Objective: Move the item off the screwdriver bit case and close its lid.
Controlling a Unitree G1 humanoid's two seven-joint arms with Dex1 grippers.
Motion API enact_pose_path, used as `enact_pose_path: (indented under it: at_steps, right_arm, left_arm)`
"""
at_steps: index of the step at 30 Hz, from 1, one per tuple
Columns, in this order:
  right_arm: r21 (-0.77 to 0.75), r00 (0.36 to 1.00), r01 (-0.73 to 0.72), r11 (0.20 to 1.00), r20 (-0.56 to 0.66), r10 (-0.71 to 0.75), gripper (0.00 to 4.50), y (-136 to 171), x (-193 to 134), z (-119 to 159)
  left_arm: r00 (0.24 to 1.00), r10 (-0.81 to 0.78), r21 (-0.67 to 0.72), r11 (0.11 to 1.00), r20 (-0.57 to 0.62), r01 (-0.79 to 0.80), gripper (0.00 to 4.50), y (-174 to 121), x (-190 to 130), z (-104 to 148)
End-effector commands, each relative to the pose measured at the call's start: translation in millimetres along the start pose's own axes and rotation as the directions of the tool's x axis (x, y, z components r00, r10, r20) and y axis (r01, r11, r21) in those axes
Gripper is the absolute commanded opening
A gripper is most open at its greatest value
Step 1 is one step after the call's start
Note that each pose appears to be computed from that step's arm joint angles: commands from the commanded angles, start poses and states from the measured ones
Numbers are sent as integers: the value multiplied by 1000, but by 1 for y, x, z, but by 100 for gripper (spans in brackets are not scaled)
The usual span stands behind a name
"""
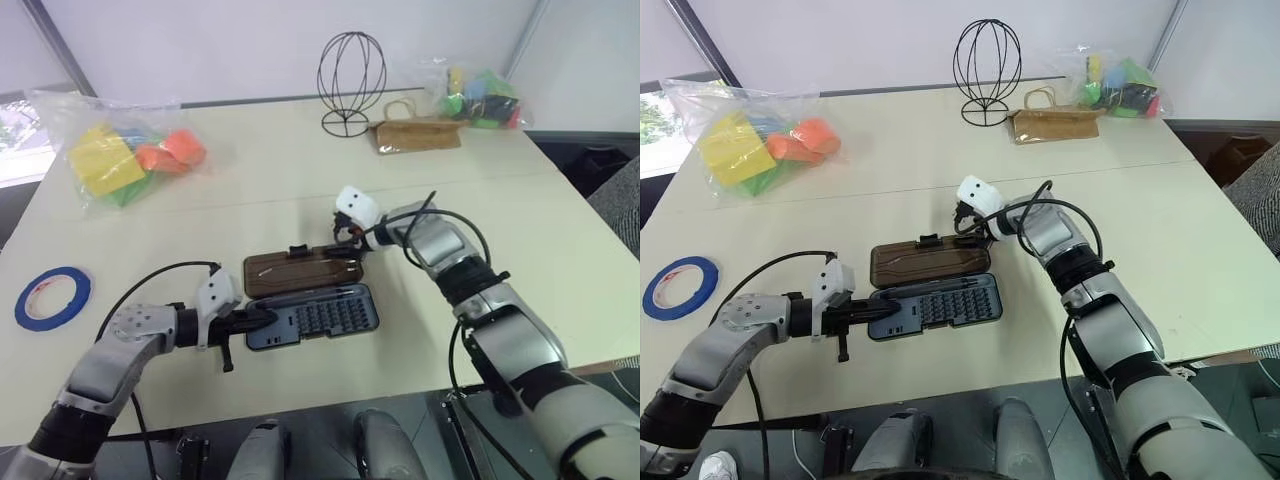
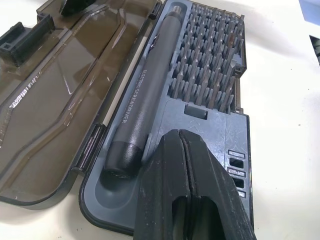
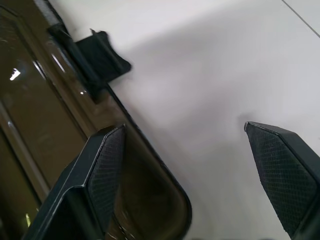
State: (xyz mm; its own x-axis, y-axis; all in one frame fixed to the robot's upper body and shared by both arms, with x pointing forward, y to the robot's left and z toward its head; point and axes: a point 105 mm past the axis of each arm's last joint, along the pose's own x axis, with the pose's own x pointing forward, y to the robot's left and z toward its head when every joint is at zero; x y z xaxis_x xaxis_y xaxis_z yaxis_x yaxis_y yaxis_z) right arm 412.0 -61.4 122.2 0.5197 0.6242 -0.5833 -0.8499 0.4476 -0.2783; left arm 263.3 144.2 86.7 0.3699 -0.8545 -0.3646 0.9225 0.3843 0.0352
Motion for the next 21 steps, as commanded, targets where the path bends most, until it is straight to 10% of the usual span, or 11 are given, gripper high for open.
enact_pose_path:
  at_steps: [1, 8, 21]
  right_arm:
    - [-37, 1000, -8, 999, 21, 8, 315, 1, -2, 9]
    - [-65, 998, -55, 996, -9, 54, 5, 9, -1, 3]
    - [-146, 988, -145, 978, -70, 136, 5, 23, -1, -9]
  left_arm:
    - [998, 26, -15, 1000, -48, -27, 0, 3, -3, -10]
    - [998, 36, -4, 999, -48, -36, 0, 7, -4, -8]
    - [998, 58, 7, 998, -38, -58, 0, 12, -3, -4]
